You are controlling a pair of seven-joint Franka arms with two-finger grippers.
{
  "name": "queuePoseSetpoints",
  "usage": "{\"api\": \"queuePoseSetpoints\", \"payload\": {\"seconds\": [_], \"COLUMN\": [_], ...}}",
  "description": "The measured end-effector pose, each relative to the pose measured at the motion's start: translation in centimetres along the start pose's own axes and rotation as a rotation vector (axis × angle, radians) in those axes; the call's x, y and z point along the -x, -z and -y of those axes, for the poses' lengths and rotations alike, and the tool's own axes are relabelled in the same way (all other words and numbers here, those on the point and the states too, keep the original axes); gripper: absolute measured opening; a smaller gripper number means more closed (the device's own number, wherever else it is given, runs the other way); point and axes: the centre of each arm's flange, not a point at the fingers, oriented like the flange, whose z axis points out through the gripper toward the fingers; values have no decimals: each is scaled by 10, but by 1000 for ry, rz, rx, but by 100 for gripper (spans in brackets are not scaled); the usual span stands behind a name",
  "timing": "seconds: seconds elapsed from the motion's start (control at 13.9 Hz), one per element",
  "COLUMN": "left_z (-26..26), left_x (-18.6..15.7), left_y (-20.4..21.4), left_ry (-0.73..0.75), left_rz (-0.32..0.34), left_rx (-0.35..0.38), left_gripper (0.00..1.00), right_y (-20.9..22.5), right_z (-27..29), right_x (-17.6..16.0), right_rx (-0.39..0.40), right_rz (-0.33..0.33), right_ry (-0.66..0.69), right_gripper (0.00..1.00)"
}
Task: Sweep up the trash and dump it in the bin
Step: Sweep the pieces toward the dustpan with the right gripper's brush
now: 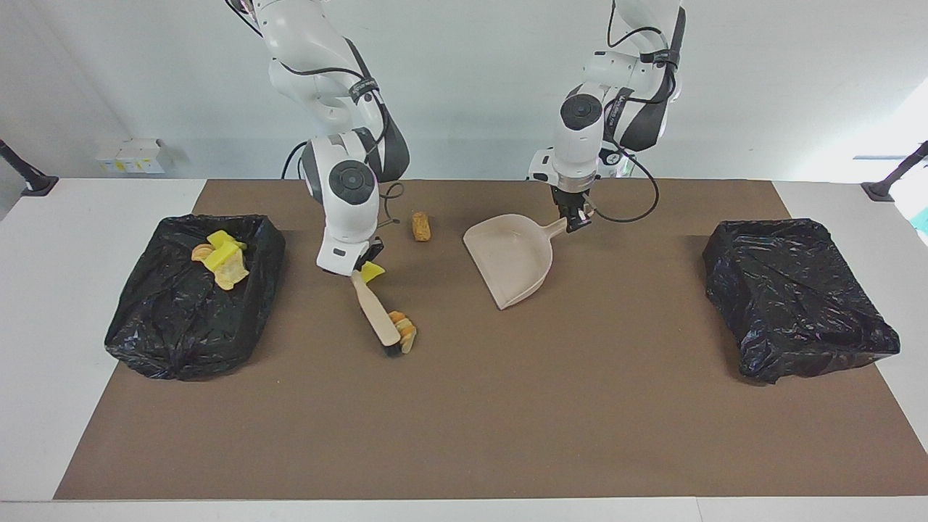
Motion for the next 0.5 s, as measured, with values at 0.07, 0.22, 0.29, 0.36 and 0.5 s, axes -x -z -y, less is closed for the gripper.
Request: {"api": "queuePoseSetpoints", "payload": {"seconds": [0.07, 0.22, 0.29, 0.36, 0.5], "left_z": [0, 0, 0, 0, 0], "left_x": [0, 0, 0, 0, 0], "left_y": [0, 0, 0, 0, 1], "left_ry": [0, 1, 1, 1, 0], "left_rz": [0, -1, -1, -1, -2], "left_rx": [0, 0, 0, -1, -2], "left_gripper": [32, 32, 32, 32, 32], "right_y": [1, 4, 7, 11, 17], "right_z": [14, 49, 71, 92, 135], "right_x": [2, 6, 7, 9, 18], "right_rx": [-4, -48, -93, -120, -152], "right_rz": [0, -3, -5, -7, -2], "right_ry": [11, 10, -17, -43, -98], "right_gripper": [26, 26, 26, 26, 26]}}
